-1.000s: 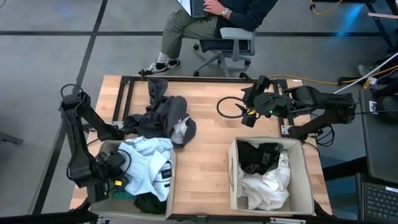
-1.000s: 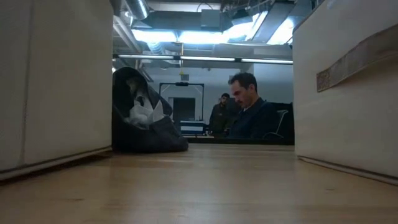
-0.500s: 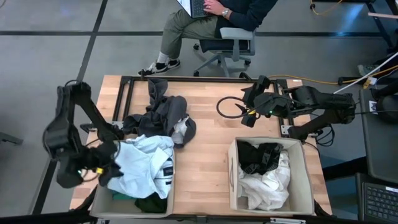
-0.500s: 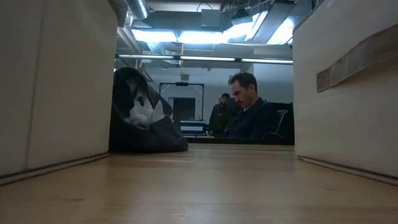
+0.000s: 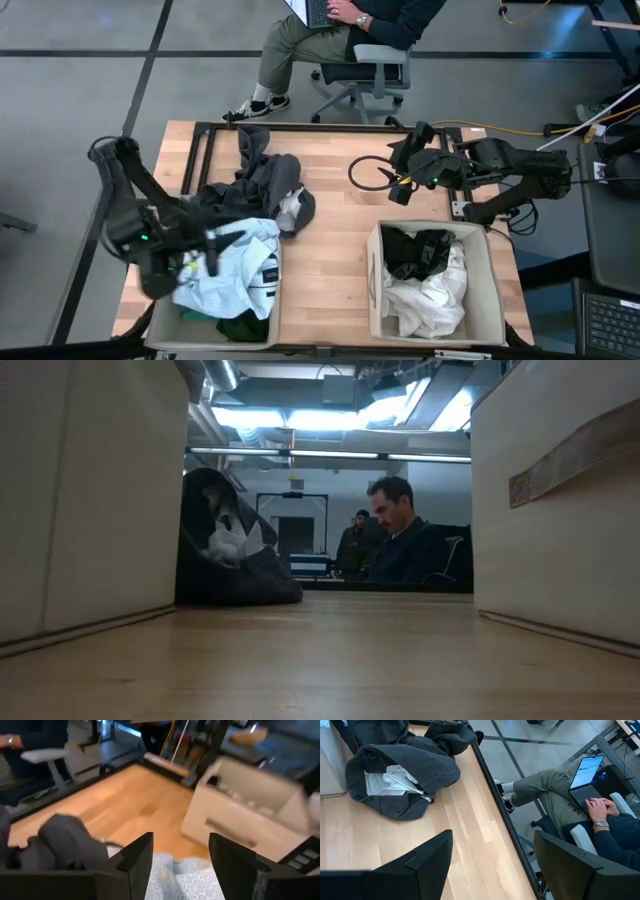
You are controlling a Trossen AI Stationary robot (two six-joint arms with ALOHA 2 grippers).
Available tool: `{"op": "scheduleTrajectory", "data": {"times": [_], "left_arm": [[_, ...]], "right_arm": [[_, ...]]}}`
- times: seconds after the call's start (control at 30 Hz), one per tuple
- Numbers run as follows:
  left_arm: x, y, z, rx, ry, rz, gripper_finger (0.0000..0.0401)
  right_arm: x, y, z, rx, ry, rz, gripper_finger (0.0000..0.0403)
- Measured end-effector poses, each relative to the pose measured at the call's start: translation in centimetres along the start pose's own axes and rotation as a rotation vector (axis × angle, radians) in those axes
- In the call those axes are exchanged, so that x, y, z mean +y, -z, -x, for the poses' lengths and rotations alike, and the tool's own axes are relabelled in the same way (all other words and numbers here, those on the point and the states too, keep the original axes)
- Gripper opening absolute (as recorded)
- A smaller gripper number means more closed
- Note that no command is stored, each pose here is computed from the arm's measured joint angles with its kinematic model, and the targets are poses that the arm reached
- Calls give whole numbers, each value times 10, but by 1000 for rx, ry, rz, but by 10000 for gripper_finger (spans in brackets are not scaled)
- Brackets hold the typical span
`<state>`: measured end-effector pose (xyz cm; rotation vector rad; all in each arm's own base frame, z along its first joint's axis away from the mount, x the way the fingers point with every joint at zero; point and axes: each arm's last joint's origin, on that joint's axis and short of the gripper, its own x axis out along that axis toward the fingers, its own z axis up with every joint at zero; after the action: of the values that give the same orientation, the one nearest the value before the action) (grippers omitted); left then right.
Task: Sort clothes
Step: Put the blue patient gown into the left brown laundry organizer
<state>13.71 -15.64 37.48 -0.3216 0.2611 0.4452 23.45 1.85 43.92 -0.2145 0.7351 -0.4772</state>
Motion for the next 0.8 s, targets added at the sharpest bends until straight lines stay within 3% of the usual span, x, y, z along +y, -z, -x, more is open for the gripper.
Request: {"op": "scheduleTrajectory", "data": {"times": [0.37,0.63,0.8], "left_arm": [[-24,52,-43,299,4,-113,182],[-15,111,-49,558,-56,-99,182],[-5,147,-53,607,-106,-91,182]], "right_arm": [[0,0,0,1,0,2,278],[0,0,0,2,-8,2,278],[0,0,0,2,-8,2,278]]}}
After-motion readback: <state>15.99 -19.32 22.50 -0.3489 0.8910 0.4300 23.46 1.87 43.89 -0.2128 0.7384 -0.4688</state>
